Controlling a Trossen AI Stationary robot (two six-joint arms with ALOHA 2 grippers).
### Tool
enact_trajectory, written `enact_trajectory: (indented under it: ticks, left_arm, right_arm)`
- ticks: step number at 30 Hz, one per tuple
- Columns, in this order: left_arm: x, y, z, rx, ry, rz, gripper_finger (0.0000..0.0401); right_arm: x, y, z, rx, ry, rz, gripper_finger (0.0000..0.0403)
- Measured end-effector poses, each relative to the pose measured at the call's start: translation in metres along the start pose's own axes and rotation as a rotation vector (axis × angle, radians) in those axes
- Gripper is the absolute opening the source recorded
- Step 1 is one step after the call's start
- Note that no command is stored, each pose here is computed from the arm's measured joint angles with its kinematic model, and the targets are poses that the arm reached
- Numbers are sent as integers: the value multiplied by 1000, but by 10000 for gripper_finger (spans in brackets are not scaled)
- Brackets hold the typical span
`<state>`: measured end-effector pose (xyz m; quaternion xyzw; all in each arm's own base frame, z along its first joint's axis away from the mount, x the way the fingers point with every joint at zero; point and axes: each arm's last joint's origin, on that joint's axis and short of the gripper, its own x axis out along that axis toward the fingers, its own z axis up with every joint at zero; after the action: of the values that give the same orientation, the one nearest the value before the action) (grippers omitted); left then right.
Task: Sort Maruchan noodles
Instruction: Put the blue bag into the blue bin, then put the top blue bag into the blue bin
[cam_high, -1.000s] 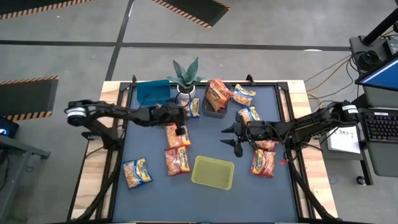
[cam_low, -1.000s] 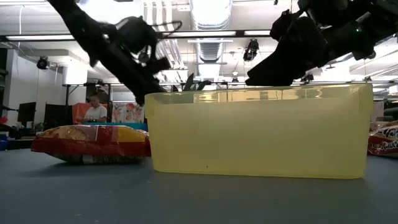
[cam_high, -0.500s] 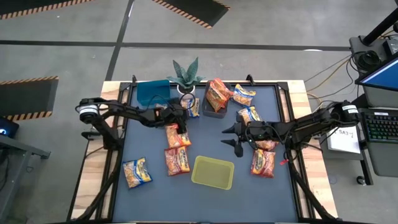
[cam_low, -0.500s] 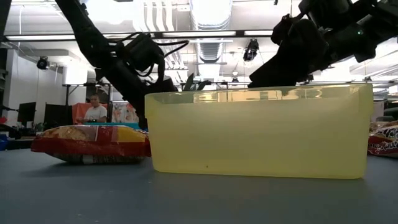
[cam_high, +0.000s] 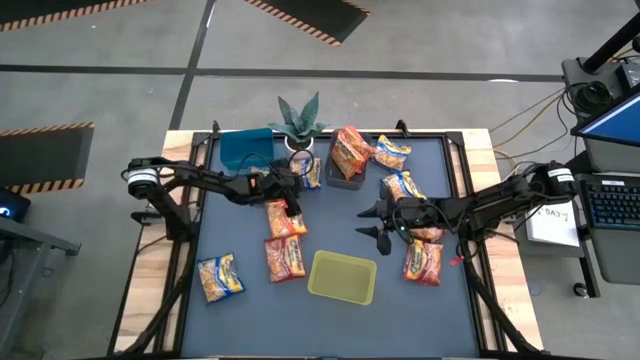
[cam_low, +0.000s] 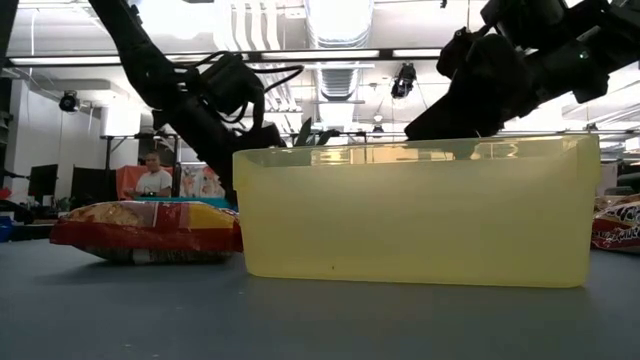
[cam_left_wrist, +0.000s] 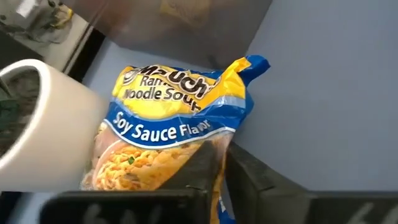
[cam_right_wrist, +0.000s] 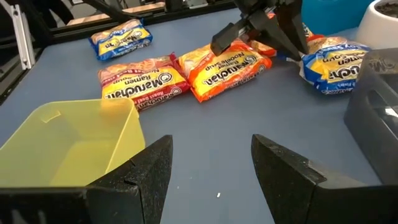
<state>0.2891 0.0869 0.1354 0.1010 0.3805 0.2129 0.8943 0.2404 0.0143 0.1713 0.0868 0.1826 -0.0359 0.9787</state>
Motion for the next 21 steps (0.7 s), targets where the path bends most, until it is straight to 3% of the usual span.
enact_trajectory:
  ticks: [5, 11, 21]
  left_arm:
    - [-1, -4, 2, -65, -27, -77, 2]
    - [-10, -22, 10, -97, -88, -249, 0]
    - [-28, -28, 22, -36, -163, -273, 15]
  right_arm:
    - [0, 0, 0, 0, -2, 0, 205]
    - [0, 0, -2, 0, 3, -1, 205]
    - [-1, -1, -3, 6, 7, -3, 205]
